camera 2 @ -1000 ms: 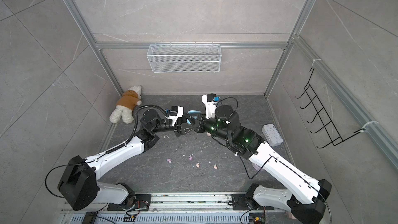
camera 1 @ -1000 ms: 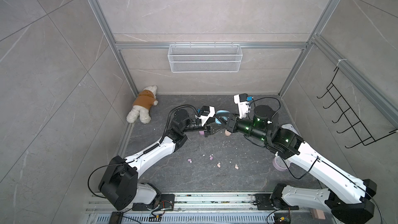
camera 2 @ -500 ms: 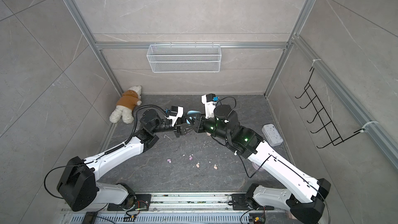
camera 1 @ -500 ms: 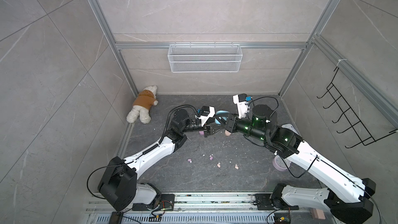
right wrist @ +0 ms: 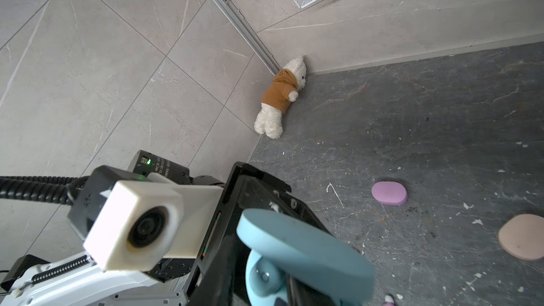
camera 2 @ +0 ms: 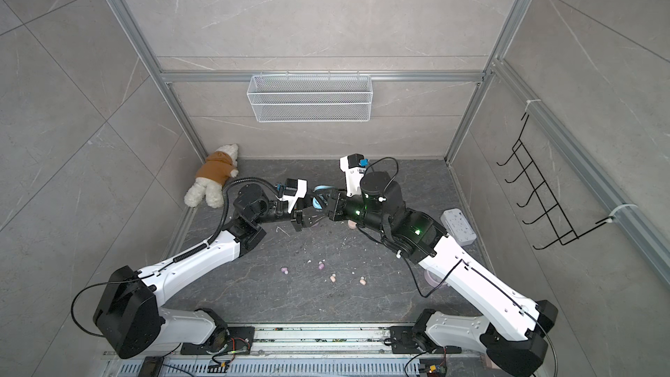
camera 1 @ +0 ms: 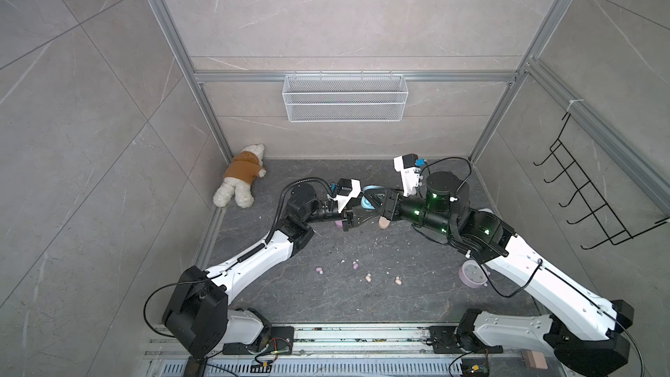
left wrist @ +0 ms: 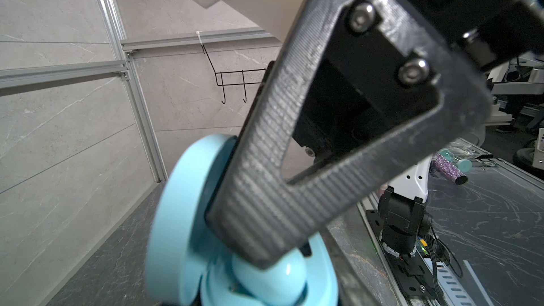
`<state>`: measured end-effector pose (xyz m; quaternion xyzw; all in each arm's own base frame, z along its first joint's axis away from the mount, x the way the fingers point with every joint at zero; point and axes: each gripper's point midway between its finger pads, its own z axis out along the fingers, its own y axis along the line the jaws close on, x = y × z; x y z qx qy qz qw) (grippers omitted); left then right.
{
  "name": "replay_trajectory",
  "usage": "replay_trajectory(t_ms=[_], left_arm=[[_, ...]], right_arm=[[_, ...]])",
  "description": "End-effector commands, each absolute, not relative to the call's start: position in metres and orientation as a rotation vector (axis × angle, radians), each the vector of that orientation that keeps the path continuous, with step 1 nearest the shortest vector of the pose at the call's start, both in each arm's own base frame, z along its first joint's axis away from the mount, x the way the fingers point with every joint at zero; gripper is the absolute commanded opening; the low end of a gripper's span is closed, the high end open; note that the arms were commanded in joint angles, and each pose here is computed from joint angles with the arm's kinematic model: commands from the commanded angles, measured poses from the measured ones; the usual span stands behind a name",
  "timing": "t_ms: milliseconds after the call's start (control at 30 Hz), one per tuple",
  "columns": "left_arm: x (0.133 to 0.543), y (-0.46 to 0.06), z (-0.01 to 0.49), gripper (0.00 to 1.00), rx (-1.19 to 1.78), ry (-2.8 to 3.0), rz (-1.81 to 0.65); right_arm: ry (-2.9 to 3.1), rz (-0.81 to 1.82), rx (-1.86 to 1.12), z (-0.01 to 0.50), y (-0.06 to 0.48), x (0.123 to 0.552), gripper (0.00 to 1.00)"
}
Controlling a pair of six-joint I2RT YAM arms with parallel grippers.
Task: Insert wireless bluetooth earbuds into charging case
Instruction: Insert the wireless bluetooth earbud into the charging case, then close the charging case.
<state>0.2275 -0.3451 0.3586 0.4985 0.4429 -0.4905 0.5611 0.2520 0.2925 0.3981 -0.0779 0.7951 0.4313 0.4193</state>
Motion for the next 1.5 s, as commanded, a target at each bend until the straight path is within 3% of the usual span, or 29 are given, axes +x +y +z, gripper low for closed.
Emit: replay_trajectory(t_ms=[0,567,833,1167,1467], left_arm=[[0.217,-0.340,0.391,0.16,1.180,0.920,-1.106],[0.228,-0.339,0.377,0.15,1.171,0.966,-1.050],[0.233,-0.338,0.367,0.15,1.175,0.997,-1.026],[0.223,-0.335,0.352,0.16,1.223,1.049,-1.042],[0.220,-0.334,0.361,0.16,1.223,1.018,-1.042]], right_arm=[[1.982,1.049,-0.192,0.406,0.287,0.251,0.32],[1.984,1.031,-0.213,0.423,0.276,0.236,0.35],[2.035,0.876,-0.235,0.439,0.248,0.228,0.35],[2.176,0.702,-0.374,0.459,0.259,0.256,0.34],[2.286,0.713,-0.425,0.435,0.279,0.268,0.33]])
